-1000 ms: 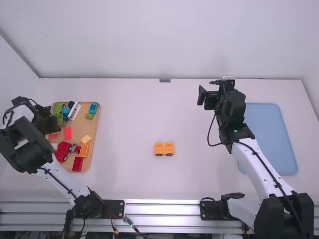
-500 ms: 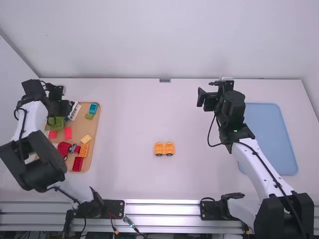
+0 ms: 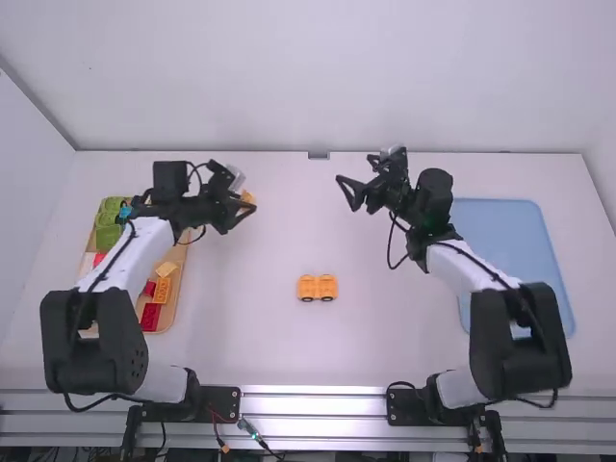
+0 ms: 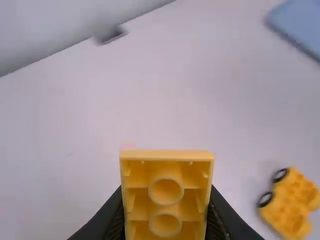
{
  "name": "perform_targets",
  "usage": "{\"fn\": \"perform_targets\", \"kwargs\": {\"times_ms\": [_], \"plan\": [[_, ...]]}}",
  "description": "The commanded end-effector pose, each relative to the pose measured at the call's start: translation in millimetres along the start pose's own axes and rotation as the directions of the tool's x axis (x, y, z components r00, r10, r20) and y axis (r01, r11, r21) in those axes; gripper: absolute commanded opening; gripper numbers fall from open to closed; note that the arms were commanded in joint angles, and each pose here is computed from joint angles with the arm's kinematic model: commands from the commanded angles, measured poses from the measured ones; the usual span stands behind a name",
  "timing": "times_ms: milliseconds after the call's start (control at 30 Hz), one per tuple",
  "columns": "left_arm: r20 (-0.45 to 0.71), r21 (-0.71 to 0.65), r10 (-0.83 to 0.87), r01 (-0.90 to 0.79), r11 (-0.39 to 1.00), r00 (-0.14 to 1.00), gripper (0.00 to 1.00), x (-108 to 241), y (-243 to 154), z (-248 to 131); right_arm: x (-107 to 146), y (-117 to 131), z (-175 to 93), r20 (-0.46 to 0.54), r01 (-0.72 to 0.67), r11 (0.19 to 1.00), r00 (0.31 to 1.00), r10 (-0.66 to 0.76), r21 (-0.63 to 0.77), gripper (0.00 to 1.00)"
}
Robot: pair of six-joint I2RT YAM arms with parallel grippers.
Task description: Assemble lego blocks to make yellow taxi
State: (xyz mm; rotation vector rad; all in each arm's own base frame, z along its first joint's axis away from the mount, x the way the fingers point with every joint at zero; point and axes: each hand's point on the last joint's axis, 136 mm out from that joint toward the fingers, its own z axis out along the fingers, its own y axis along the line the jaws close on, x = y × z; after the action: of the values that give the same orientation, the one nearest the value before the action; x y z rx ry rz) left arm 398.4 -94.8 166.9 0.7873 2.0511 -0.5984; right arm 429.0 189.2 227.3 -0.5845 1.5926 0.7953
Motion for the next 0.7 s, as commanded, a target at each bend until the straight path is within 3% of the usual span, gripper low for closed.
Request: {"fn": "perform_targets", "kwargs": {"times_ms": [0,133,333,667], "plan": [[0.063,0.194,0.051,-0.062,0.979,0.997,0.03,-10.3,-48.2,17.6,15.1,46.7,1.5,-0.046,-0.088,0.938,0.996,0.077,-0.336,0.99],[0.109,0.271,0.134,-0.159,0.949,0.985,0.02,-22.1,-87.0,37.1,25.4,63.5,-1.4,-0.061,-0.136,0.864,0.991,0.121,-0.486,0.99],[0.226,0.403,0.177,-0.258,0.878,0.958,0.02,-42.1,-128.8,36.6,27.8,88.9,-18.6,-0.044,-0.067,0.761,0.998,0.051,-0.645,0.97],[0.339,0.461,0.187,-0.336,0.821,0.922,0.02,-48.9,-143.7,27.9,28.7,93.3,-21.9,-0.088,-0.118,0.74,0.993,0.079,-0.662,0.86]]}}
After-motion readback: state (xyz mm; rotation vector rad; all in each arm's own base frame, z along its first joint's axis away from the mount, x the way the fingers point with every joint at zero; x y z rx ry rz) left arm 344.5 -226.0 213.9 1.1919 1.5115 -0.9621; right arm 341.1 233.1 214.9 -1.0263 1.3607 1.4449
